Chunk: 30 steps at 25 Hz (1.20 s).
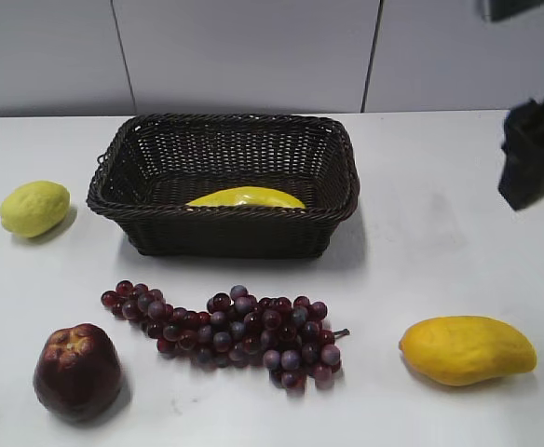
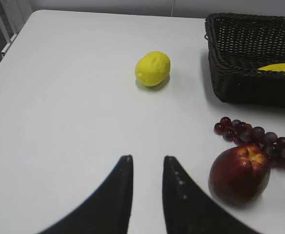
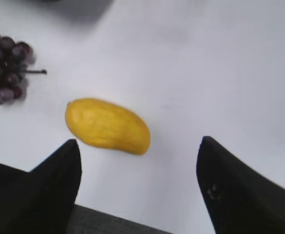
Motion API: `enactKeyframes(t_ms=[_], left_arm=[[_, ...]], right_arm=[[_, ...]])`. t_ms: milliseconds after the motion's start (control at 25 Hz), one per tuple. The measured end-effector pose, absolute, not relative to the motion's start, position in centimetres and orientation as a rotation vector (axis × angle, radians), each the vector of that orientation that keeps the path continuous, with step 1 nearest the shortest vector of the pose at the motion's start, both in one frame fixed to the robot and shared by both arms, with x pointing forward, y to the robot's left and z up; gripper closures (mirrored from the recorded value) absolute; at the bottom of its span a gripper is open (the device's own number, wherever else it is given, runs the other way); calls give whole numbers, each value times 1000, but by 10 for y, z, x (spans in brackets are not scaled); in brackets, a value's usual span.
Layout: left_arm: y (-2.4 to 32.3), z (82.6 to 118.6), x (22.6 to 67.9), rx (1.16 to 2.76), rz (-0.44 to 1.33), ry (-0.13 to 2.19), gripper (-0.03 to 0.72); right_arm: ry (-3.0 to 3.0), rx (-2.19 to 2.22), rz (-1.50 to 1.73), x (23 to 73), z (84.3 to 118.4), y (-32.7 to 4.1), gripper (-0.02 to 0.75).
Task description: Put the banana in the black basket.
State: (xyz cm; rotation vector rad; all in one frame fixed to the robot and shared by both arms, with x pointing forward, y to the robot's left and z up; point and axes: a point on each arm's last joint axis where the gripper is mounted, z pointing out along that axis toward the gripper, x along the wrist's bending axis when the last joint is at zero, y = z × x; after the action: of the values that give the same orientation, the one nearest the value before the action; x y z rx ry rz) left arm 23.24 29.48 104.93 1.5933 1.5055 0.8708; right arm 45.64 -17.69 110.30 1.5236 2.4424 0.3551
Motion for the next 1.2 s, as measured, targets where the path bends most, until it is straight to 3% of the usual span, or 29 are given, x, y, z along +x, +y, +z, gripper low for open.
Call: enactKeyframes(t_ms=[440,760,1200], left_arm=[[295,1049,232,1593,871,1506,484],[295,1049,232,1593,871,1506,484],[295,1049,232,1593,871,1506,484]], right_arm=[[2305,1611,533,369,1075,-233,150],[1940,1753,693,323,1081,-284,150],[1628,1656,893,255,1093,-301,150]])
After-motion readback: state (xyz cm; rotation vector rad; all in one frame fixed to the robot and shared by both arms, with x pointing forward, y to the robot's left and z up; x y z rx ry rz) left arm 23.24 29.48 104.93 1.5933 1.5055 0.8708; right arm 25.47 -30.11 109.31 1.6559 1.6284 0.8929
